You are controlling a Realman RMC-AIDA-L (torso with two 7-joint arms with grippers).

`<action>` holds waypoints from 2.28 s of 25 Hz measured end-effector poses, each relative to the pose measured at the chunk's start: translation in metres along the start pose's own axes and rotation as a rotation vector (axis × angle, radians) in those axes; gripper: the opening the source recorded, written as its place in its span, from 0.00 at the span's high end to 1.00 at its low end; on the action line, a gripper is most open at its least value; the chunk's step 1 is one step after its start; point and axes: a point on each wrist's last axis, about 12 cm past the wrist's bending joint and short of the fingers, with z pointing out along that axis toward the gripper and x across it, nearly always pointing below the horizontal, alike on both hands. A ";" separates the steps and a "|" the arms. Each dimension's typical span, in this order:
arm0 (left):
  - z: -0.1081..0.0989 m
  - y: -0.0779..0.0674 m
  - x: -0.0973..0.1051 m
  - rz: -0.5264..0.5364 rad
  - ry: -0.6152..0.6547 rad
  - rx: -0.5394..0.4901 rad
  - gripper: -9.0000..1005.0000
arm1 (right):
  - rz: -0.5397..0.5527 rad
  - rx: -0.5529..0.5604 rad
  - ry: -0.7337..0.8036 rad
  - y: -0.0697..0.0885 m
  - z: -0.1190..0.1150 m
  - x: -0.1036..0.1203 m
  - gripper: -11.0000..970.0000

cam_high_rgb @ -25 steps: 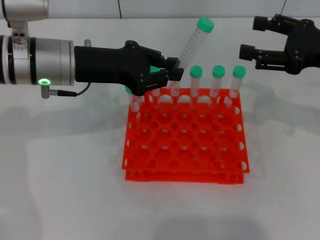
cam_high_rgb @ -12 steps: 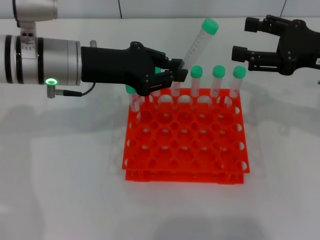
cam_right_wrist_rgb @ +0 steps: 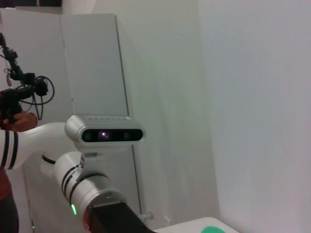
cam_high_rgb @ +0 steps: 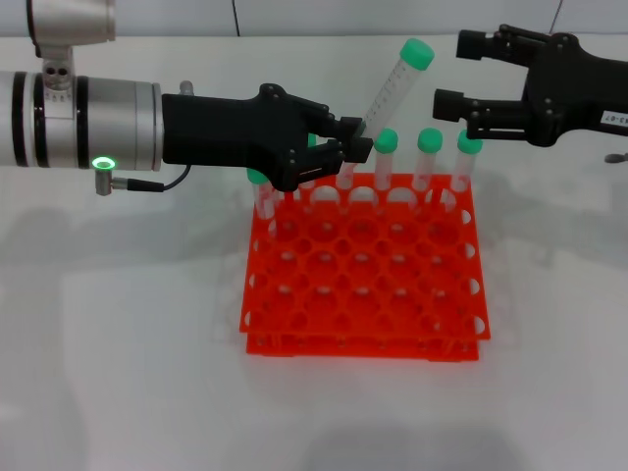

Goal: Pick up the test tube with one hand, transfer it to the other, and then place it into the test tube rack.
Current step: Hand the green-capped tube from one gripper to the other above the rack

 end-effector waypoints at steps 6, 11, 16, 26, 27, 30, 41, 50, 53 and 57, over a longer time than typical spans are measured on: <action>0.000 0.000 0.001 -0.001 0.000 0.003 0.81 | -0.005 -0.028 -0.006 0.001 0.009 -0.003 0.16; 0.001 -0.001 0.001 -0.001 0.001 0.005 0.81 | -0.008 -0.033 -0.013 0.000 0.012 -0.006 0.17; 0.002 -0.001 0.000 0.000 0.000 0.007 0.81 | -0.009 -0.033 -0.015 0.000 0.014 -0.006 0.19; 0.004 -0.001 -0.001 0.006 -0.002 0.007 0.80 | -0.013 -0.029 -0.029 -0.002 0.018 -0.009 0.21; 0.004 -0.001 -0.001 0.006 -0.002 0.006 0.80 | -0.011 -0.032 -0.030 -0.002 0.019 -0.009 0.23; 0.004 -0.001 -0.001 0.006 -0.001 0.004 0.80 | 0.001 -0.037 -0.031 -0.004 0.023 -0.008 0.30; 0.004 -0.001 -0.001 0.006 0.000 0.005 0.81 | 0.007 -0.037 -0.029 -0.005 0.026 -0.006 0.33; 0.004 -0.001 -0.002 0.008 -0.004 0.003 0.81 | 0.010 -0.024 -0.033 -0.006 0.022 -0.005 0.47; 0.004 -0.001 -0.002 0.009 -0.004 0.003 0.81 | 0.010 -0.022 -0.033 -0.006 0.022 -0.005 0.52; 0.005 -0.001 -0.002 0.008 -0.006 0.005 0.81 | 0.009 -0.022 -0.034 -0.006 0.023 -0.005 0.57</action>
